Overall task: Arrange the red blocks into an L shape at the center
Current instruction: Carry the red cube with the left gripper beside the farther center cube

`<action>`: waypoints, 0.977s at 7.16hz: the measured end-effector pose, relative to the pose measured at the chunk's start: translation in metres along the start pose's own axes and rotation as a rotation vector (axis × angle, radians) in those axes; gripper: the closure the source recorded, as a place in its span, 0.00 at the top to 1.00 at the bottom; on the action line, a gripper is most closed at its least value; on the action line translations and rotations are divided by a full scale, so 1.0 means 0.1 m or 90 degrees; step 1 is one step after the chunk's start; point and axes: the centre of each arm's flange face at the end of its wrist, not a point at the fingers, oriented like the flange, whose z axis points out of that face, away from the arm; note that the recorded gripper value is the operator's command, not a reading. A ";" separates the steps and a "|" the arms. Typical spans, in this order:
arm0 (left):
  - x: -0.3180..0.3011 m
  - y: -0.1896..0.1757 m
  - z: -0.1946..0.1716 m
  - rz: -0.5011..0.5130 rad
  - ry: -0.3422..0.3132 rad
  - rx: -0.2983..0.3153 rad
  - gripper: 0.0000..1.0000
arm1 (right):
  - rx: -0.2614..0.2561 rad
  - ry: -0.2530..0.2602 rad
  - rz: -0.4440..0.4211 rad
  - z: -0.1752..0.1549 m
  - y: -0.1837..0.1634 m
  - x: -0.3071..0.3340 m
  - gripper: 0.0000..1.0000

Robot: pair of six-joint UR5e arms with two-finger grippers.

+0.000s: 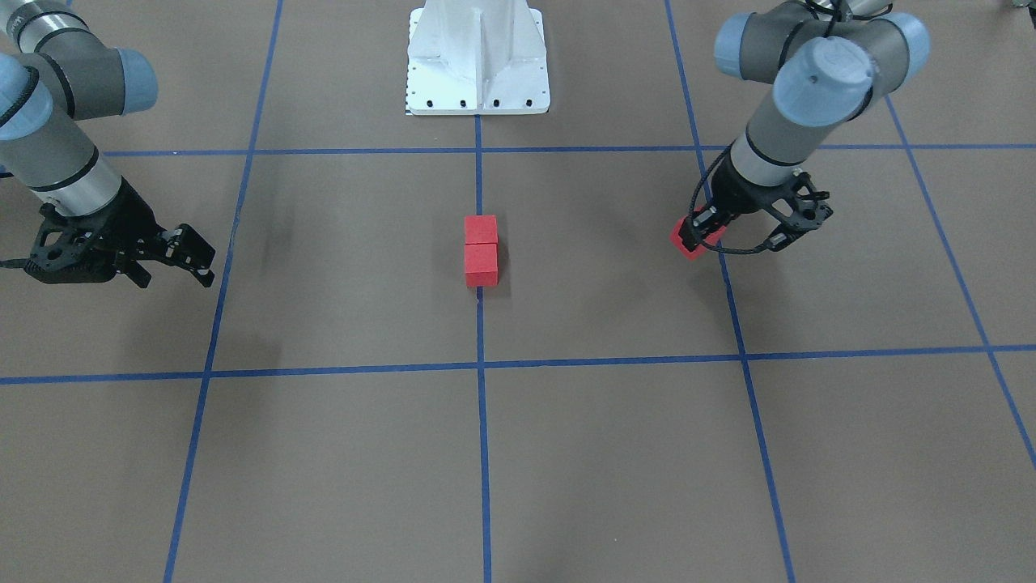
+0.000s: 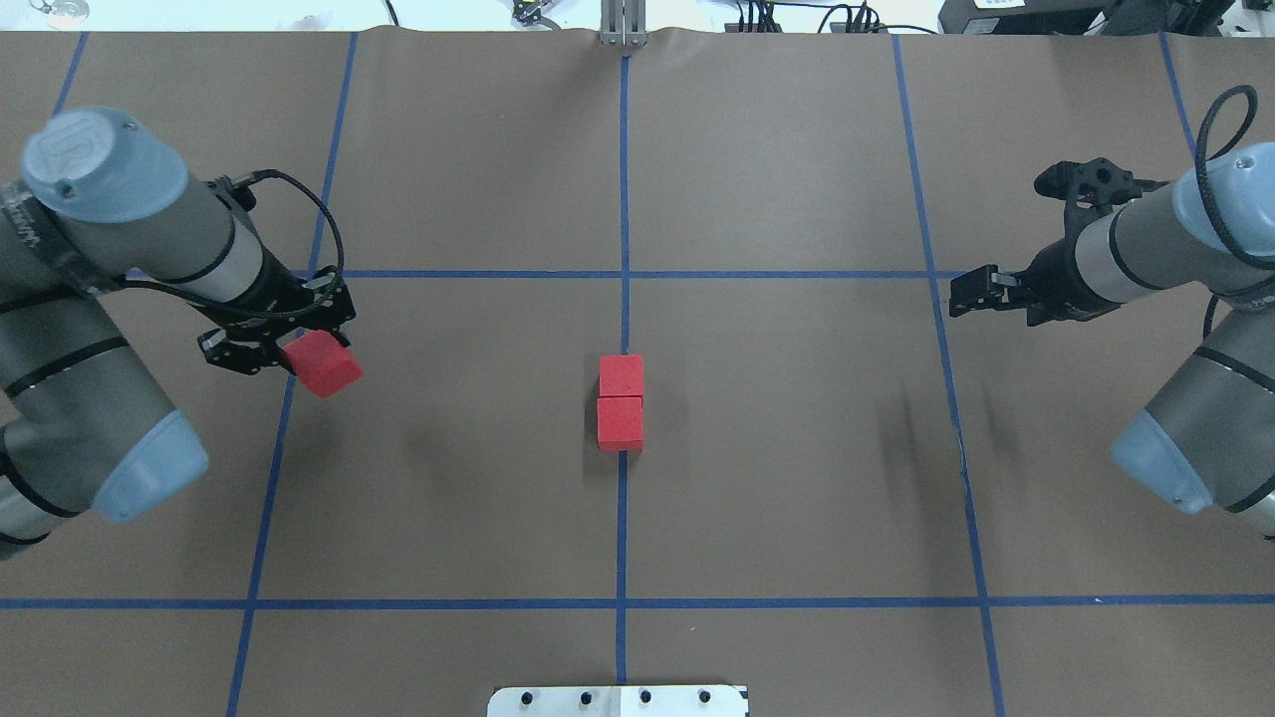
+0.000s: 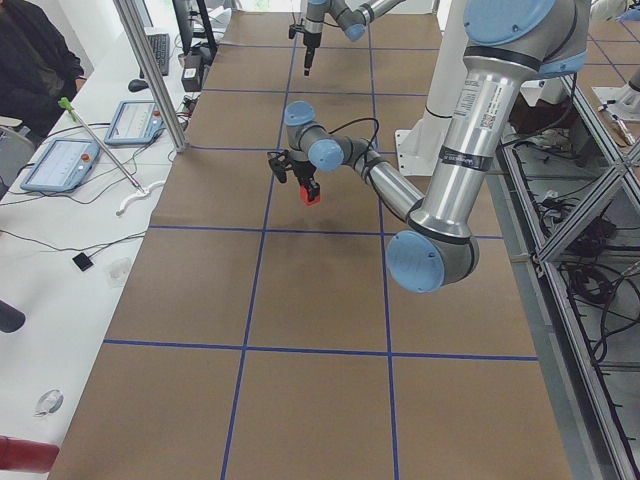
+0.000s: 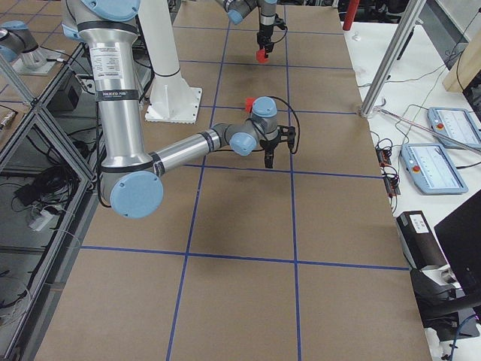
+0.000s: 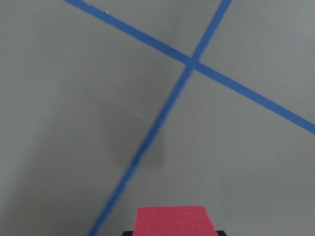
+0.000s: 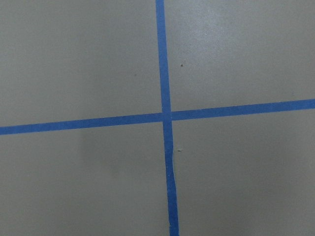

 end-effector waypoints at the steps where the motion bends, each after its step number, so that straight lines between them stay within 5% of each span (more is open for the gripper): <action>1: 0.36 0.25 -0.02 -0.057 0.012 -0.009 0.00 | 0.000 0.001 0.001 0.00 0.00 0.02 0.99; 4: 1.45 0.65 0.28 -0.191 -0.001 -0.020 0.00 | 0.001 0.010 0.012 -0.02 -0.01 0.17 0.99; 7: 1.79 0.72 0.44 -0.379 -0.003 -0.027 0.00 | 0.002 0.018 0.028 -0.05 -0.03 0.34 0.99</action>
